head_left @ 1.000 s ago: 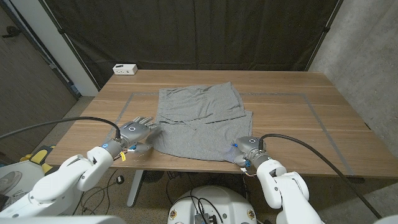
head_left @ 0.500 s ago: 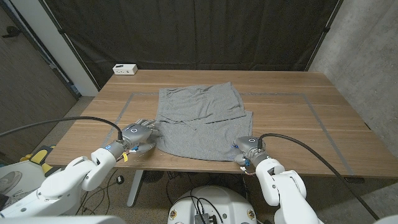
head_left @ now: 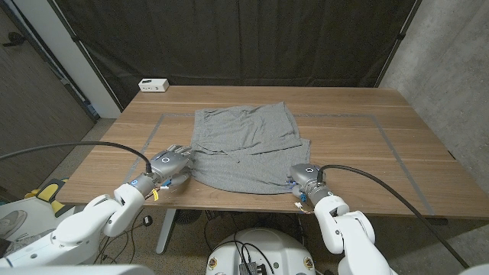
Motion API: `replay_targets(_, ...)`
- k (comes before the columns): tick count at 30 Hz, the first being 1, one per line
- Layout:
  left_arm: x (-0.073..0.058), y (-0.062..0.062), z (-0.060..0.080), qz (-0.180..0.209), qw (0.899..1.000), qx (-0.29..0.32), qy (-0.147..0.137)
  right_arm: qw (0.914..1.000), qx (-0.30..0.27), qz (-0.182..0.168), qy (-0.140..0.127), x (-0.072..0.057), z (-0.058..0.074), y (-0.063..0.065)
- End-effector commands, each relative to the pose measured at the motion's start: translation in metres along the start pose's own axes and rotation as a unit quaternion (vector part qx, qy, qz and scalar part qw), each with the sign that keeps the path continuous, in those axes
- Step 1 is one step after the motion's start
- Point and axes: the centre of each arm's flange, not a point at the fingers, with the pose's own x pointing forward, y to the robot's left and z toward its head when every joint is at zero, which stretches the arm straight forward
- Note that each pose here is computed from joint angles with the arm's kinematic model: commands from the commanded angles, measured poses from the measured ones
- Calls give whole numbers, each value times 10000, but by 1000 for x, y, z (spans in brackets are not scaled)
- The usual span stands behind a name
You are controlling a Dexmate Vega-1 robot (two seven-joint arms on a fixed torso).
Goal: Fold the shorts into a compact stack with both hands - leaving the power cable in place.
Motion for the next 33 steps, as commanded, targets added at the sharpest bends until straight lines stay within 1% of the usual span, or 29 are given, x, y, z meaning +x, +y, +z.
replay_targets(1, 0, 5, -2, 69, 9997, 158, 190, 9993, 159, -324, -60, 0, -4, -4)
replay_targets(2, 1, 7, -2, 31, 9996, 167, 208, 9989, 211, -418, -42, -1, -5, -3)
replay_targets(4, 2, 10, -3, -70, 9996, 166, 239, 9986, 316, -403, -99, -1, -7, -6)
replay_targets(6, 3, 13, -5, -153, 9995, 106, 258, 9981, 269, -545, -60, -3, -7, -7)
replay_targets(7, 3, 15, -6, -193, 9995, 55, 249, 9975, 392, -574, -95, -3, -9, -8)
replay_targets(8, 3, 16, -7, -211, 9995, -25, 238, 9970, 512, -573, -99, -4, -10, -9)
replay_targets(10, 3, 21, -8, -203, 9995, -119, 220, 9958, 504, -762, -115, -6, -11, -12)
replay_targets(11, 3, 23, -9, -183, 9995, -159, 217, 9951, 587, -787, -132, -6, -11, -13)
replay_targets(17, 3, 38, -11, 116, 9993, -308, 179, 9915, 748, -1053, -151, -7, -12, -18)
replay_targets(19, 3, 44, -11, 275, 9991, -292, 165, 9894, 780, -1218, -157, -10, -13, -21)
replay_targets(20, 3, 46, -10, 342, 9989, -283, 168, 9889, 834, -1218, -166, -10, -14, -22)
replay_targets(22, 2, 52, -10, 459, 9984, -282, 162, 9860, 863, -1415, -169, -12, -15, -24)
replay_targets(24, 2, 58, -10, 564, 9979, -259, 169, 9852, 827, -1490, -191, -13, -14, -28)
replay_targets(28, 1, 70, -11, 787, 9966, -180, 169, 9797, 881, -1791, -214, -16, -15, -31)
replay_targets(32, 0, 80, -12, 1084, 9937, -204, 189, 9765, 897, -1952, -187, -19, -18, -36)
replay_targets(33, -1, 82, -12, 1158, 9929, -207, 188, 9744, 886, -2055, -207, -20, -19, -36)
